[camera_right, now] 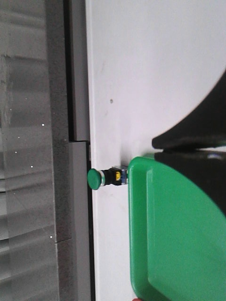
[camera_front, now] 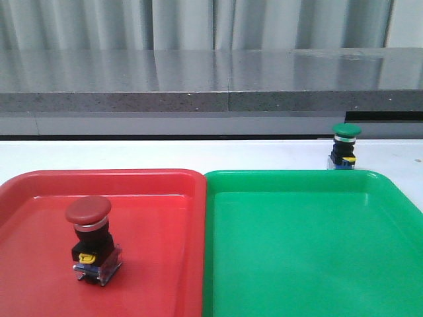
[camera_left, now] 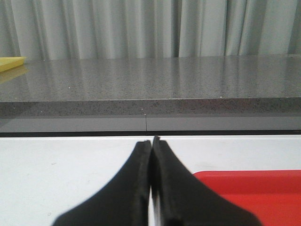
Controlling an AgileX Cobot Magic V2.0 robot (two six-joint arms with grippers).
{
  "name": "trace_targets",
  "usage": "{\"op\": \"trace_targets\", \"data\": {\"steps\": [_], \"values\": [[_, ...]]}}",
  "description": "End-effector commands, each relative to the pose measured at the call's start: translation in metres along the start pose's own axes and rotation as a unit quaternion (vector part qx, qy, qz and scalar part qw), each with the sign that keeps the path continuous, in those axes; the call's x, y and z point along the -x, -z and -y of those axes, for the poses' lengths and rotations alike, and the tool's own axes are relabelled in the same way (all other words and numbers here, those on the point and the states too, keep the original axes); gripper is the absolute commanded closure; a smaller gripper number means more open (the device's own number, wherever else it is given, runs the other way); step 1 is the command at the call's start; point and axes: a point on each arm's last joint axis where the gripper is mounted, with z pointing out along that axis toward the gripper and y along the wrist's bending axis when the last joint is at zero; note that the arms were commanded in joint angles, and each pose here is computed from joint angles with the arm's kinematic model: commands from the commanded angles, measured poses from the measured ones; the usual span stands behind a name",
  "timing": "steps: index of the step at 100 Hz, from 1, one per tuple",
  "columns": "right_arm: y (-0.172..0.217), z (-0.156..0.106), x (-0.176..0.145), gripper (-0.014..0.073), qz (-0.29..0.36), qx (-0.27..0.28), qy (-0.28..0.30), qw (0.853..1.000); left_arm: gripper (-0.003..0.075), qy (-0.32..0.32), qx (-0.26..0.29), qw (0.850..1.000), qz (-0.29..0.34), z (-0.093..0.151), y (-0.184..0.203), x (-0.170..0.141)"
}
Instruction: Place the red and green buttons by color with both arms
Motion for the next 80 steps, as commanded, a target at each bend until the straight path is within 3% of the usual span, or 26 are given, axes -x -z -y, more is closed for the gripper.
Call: {"op": "trace_targets", "data": {"steps": [1, 13, 49, 80], "values": [[0.007, -0.003, 0.033, 0.0659, 0.06, 0.006, 0.0, 0.998, 0.0741, 0.006, 0.0, 0.999, 0.048, 0.0, 0.003, 0.005], [0.006, -0.006, 0.058, 0.0659, 0.061, 0.006, -0.002, 0.998, 0.0741, 0.006, 0.0, 0.999, 0.048, 0.0, 0.003, 0.005], [-0.034, -0.013, 0.12, 0.0659, -0.046, -0.008, -0.002, 0.999, 0.0741, 0.006, 0.0, 0.999, 0.048, 0.0, 0.003, 0.005], [-0.091, -0.015, 0.143, 0.0659, -0.124, -0.019, 0.003, 0.992, 0.0741, 0.006, 0.0, 0.999, 0.048, 0.0, 0.003, 0.005]]}}
